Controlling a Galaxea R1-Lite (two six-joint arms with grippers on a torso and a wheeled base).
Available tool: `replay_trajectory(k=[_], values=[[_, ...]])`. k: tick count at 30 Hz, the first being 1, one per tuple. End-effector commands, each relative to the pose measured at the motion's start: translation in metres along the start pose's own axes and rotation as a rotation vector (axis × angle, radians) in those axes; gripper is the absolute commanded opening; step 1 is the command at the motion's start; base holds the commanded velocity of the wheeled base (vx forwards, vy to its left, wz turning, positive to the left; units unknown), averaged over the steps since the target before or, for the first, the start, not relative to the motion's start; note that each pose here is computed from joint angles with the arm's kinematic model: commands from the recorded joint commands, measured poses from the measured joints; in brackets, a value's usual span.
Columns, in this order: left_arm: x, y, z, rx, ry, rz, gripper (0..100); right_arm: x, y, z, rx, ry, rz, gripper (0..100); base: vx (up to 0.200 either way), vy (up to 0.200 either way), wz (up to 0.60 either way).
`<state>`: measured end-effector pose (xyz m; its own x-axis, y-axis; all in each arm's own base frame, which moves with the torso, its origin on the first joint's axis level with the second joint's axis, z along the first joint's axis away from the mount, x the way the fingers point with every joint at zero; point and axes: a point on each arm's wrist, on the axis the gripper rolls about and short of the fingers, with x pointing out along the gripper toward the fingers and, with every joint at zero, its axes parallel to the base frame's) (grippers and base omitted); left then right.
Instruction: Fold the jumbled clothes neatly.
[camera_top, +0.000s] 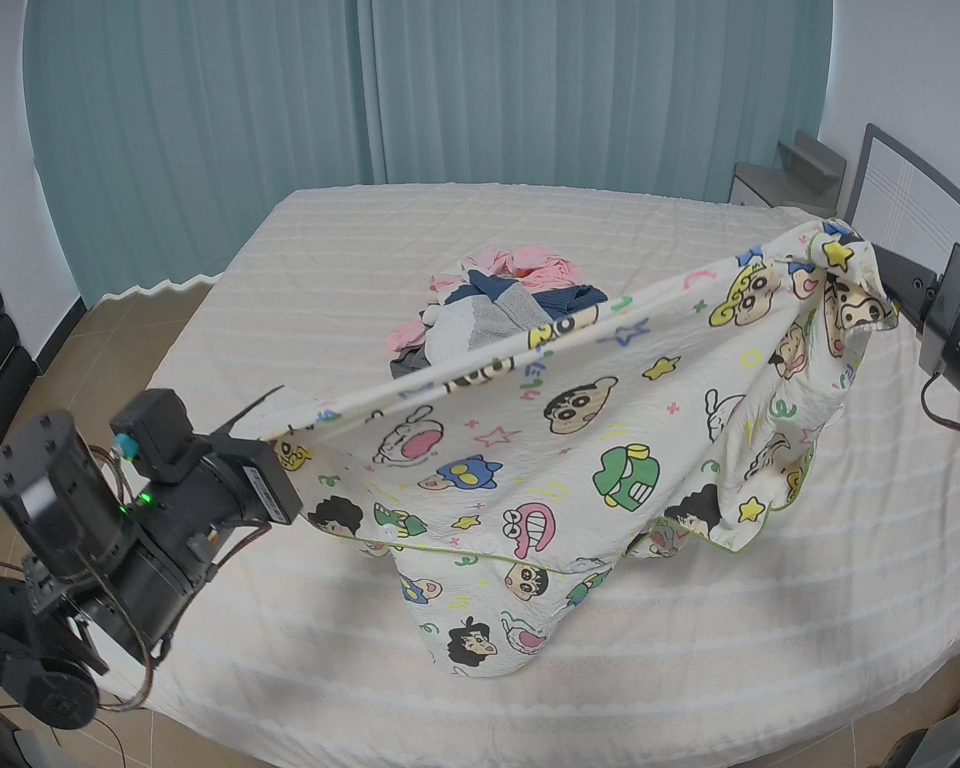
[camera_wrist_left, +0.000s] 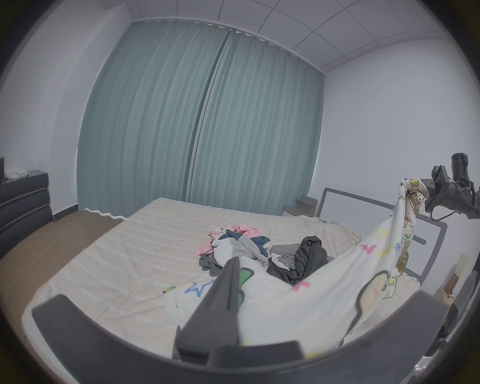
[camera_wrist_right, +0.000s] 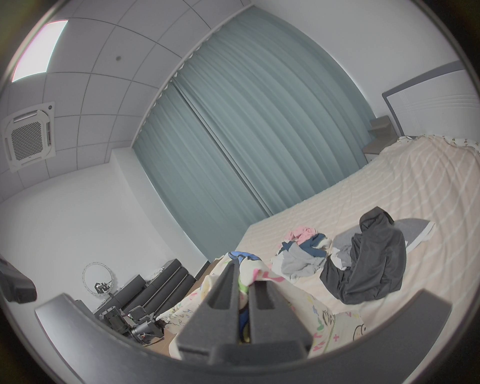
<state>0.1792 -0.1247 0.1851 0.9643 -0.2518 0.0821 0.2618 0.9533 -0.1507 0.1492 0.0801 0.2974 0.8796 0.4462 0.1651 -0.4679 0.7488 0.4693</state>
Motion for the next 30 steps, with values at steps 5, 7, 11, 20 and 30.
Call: replay_trajectory(k=[5, 7, 11, 20, 30], values=[[-0.059, 0.017, 0.131, -0.076, -0.252, 0.019, 0, -0.022, 0.017, 0.041, -0.007, -0.158, 0.068, 0, 0.0, 0.0, 0.0], [-0.066, 0.019, 0.14, -0.074, -0.261, 0.02, 0, -0.027, 0.02, 0.043, -0.004, -0.16, 0.098, 0, 0.0, 0.0, 0.0], [-0.075, 0.022, 0.142, -0.06, -0.275, 0.023, 0, -0.031, 0.017, 0.032, 0.003, -0.117, 0.115, 0, 0.0, 0.0, 0.0], [-0.078, 0.023, 0.142, -0.055, -0.279, 0.023, 0, -0.035, 0.009, 0.012, 0.008, -0.049, 0.102, 0, 0.0, 0.0, 0.0], [-0.084, 0.026, 0.131, -0.045, -0.252, 0.026, 0, -0.04, 0.01, 0.015, 0.011, -0.049, 0.134, 0, -0.2, 0.0, 0.0]])
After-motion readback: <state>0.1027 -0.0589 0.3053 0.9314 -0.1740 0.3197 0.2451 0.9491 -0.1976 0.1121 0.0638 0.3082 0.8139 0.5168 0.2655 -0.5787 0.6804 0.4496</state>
